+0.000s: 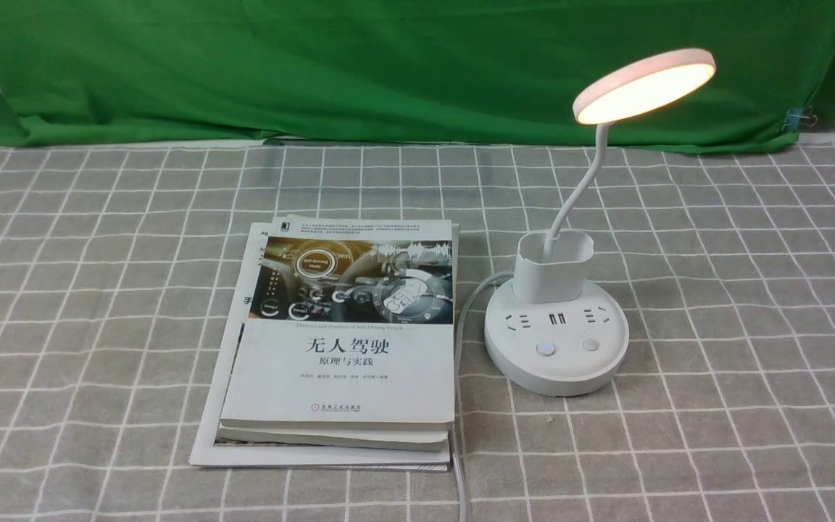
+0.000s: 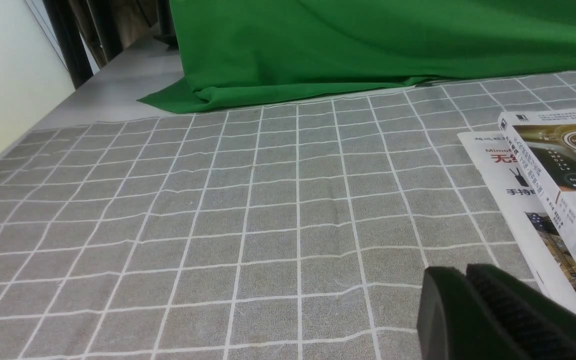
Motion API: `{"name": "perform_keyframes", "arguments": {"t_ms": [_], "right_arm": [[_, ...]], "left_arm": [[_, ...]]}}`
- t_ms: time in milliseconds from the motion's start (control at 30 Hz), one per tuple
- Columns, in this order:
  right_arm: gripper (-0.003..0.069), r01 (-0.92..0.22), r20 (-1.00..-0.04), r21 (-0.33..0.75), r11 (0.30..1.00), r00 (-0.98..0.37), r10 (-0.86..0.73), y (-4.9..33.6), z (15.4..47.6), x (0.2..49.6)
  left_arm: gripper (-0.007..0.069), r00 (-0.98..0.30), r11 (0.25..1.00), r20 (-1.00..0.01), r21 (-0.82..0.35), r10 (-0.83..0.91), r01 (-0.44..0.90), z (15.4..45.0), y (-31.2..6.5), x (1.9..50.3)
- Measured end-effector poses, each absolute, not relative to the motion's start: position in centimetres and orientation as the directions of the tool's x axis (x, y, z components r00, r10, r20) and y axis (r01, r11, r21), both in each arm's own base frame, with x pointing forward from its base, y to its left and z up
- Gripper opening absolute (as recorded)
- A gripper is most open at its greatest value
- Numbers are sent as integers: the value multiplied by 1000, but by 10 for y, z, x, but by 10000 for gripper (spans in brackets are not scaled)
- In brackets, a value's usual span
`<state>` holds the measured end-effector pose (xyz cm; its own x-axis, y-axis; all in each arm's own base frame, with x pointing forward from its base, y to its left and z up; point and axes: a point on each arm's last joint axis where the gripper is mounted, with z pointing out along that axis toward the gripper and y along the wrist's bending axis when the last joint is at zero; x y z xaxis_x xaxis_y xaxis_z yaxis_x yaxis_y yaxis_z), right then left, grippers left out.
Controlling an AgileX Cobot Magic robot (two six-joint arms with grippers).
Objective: Turn on the desk lamp on the grey coffee tablecloth with your hand.
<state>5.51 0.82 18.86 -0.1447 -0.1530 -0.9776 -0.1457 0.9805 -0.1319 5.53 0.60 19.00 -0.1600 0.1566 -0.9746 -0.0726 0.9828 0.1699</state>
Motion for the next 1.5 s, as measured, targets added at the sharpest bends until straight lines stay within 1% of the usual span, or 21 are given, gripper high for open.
{"name": "perform_keyframes", "arguments": {"t_ms": [133,533,1500], "right_arm": [[27,-128,-977,-132,983,-148,-151,7,189,55],[29,-130,-977,-132,983,-148,-151,7,189,55],[92,-132,-977,-132,982,-153,-152,7,188,55]], "left_arm": [[19,-160,983,-975,170,157,-73,190,6,55],[19,-160,983,-975,170,157,-73,190,6,55],[19,-160,983,-975,169,156,-73,190,6,55]]}}
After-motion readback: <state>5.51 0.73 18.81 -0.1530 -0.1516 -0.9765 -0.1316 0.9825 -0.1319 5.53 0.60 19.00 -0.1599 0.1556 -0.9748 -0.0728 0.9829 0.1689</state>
